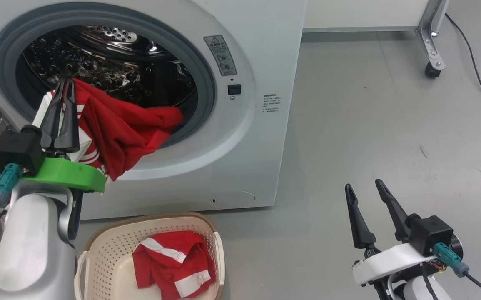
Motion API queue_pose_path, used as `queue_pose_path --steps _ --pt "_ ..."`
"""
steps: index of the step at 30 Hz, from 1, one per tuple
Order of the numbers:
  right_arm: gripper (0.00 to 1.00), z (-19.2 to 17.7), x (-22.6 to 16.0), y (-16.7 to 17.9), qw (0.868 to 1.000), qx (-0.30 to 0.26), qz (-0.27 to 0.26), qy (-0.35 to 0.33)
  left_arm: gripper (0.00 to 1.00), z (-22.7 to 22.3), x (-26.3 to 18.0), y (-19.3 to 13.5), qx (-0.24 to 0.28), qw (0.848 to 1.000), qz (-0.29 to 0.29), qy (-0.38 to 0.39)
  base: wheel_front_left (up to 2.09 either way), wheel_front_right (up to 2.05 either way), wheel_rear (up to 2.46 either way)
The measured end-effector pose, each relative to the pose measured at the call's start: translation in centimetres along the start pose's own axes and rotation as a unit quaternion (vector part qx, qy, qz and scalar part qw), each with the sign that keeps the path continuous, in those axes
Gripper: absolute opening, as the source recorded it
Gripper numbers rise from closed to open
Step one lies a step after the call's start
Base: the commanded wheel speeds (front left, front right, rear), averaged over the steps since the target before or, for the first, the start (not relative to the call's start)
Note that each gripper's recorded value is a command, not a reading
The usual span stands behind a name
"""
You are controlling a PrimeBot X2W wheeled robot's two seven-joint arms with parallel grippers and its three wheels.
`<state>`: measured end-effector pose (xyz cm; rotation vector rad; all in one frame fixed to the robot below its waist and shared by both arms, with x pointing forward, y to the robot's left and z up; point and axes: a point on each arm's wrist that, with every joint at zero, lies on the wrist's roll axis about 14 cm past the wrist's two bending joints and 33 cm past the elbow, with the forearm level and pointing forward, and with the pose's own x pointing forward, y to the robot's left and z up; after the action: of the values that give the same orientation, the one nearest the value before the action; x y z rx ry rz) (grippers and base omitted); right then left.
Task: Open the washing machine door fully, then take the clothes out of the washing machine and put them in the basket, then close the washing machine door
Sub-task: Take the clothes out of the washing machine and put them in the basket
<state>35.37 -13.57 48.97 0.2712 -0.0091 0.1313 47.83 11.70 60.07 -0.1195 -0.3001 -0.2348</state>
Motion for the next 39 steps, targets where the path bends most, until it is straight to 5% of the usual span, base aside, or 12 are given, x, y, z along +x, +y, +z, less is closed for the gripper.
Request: queue_pose_path --steps 10,22,39 --pt "1.0 0.0 0.0 0.3 1.0 0.001 0.004 0.0 0.0 3.3 -1.2 0.1 0.001 0.998 0.003 -0.056 0.0 0.0 0.0" --pt "1.0 -0.5 0.3 0.4 1.0 0.005 0.008 0.007 0.0 -6.6 -7.1 -0.5 -0.024 0.995 0.009 0.096 0.0 0.0 0.0" --pt "1.0 -2.2 1.0 -0.3 0.999 0.003 0.001 0.032 0.0 -13.8 -9.3 -2.3 -0.043 0.978 -0.018 0.204 0.0 0.0 0.0"
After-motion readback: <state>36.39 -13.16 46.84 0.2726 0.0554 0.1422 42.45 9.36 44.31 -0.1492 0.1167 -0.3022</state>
